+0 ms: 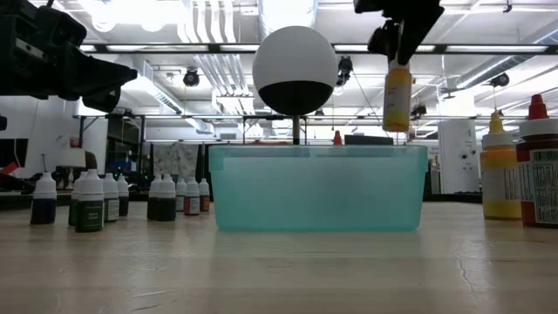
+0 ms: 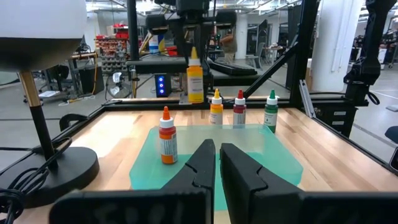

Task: Pick & Place food coloring
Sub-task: Put the top large yellow food coloring bottle into the green bin

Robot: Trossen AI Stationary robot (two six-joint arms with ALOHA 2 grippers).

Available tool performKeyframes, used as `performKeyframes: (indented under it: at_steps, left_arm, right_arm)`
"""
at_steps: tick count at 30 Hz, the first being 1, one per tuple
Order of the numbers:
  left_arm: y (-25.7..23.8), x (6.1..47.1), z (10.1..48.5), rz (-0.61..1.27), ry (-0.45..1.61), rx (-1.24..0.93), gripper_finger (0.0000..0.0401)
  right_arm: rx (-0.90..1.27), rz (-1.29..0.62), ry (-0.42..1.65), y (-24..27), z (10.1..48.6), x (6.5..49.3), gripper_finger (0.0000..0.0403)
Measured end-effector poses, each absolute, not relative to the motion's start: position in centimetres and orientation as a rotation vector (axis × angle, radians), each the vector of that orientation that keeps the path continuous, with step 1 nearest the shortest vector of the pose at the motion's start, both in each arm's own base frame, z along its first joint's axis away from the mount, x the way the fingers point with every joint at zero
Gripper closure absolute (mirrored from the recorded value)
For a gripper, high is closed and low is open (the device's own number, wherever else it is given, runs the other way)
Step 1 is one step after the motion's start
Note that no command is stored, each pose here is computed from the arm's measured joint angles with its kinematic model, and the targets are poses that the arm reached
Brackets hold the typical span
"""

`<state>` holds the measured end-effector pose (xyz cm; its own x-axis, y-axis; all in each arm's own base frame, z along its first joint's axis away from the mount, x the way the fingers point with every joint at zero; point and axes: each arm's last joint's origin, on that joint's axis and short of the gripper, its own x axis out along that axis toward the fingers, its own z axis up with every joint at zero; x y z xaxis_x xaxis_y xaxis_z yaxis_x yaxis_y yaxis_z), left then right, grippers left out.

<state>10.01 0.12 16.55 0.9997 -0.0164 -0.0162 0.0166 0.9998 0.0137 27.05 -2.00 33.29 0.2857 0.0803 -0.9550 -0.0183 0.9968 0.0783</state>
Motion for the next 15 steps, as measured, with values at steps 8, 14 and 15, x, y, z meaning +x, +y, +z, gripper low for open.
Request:
performKeyframes:
  at_steps: [8,14,15]
  left_arm:
    - [0.1,10.0,16.5,-0.017,0.016,0.014,0.0401]
    - [0.1,10.0,16.5,-0.017,0.016,0.014,0.0401]
    - [0.1,10.0,16.5,-0.017,0.016,0.014,0.0401]
  right_arm:
    - [0.027,0.105,1.285,-0.8,33.5,29.1,0.0296]
    - [0.018,0.12,1.302,-0.4,33.3,31.1,0.0296]
    - [0.018,0.12,1.303,-0.4,33.3,31.4,0.0296]
